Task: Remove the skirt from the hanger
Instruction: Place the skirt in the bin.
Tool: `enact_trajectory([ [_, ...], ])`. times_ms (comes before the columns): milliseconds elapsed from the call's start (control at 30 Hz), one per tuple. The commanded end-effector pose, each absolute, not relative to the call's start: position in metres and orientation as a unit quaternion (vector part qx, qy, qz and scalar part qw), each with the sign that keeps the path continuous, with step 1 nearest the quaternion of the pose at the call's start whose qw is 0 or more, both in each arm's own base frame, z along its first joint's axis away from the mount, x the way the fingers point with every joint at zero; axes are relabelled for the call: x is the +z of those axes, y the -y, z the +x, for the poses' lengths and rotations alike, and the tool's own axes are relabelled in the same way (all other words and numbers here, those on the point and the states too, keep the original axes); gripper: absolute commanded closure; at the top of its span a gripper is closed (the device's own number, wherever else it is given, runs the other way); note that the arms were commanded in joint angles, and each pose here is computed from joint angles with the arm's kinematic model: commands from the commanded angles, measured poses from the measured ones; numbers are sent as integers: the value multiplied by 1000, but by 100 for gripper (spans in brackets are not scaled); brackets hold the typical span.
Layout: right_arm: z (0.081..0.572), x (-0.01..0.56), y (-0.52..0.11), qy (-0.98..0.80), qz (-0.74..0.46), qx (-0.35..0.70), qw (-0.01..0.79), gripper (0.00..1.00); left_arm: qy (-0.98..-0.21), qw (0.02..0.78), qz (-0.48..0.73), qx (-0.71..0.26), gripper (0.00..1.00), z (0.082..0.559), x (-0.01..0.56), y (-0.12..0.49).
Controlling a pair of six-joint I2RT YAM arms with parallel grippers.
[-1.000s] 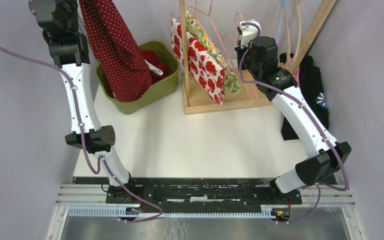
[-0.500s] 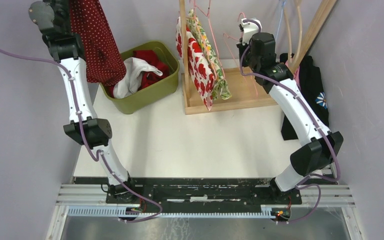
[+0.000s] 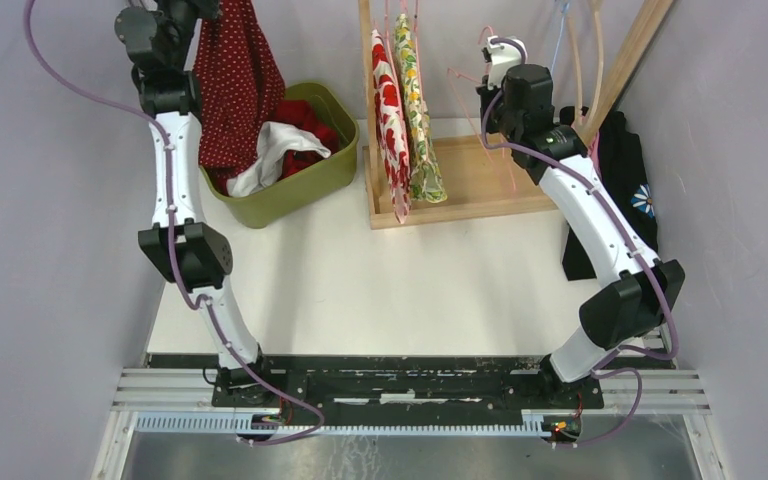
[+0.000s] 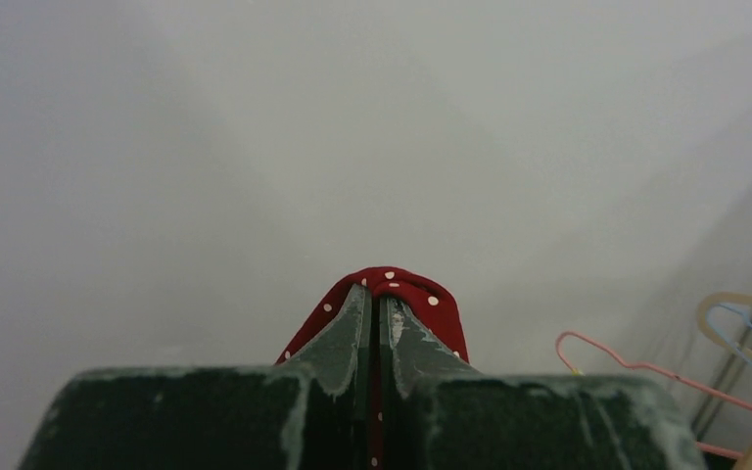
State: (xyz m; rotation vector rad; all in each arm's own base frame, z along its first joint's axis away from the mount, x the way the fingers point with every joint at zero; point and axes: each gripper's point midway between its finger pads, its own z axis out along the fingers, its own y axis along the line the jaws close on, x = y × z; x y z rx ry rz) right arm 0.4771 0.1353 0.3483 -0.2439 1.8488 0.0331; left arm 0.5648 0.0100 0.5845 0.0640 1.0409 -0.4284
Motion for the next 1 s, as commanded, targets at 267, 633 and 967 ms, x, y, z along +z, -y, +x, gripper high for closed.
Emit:
enact_trajectory([
  [267, 467, 364, -121, -778, -81, 23, 623, 99, -638, 701, 54, -315, 97, 589, 423, 80],
  [633, 466, 374, -112, -772, -78, 20, 630, 99, -812, 567, 28, -134, 97, 573, 281, 7],
  [967, 468, 421, -109, -743, -81, 8, 664, 99, -824, 563, 33, -57, 39, 544, 314, -14],
])
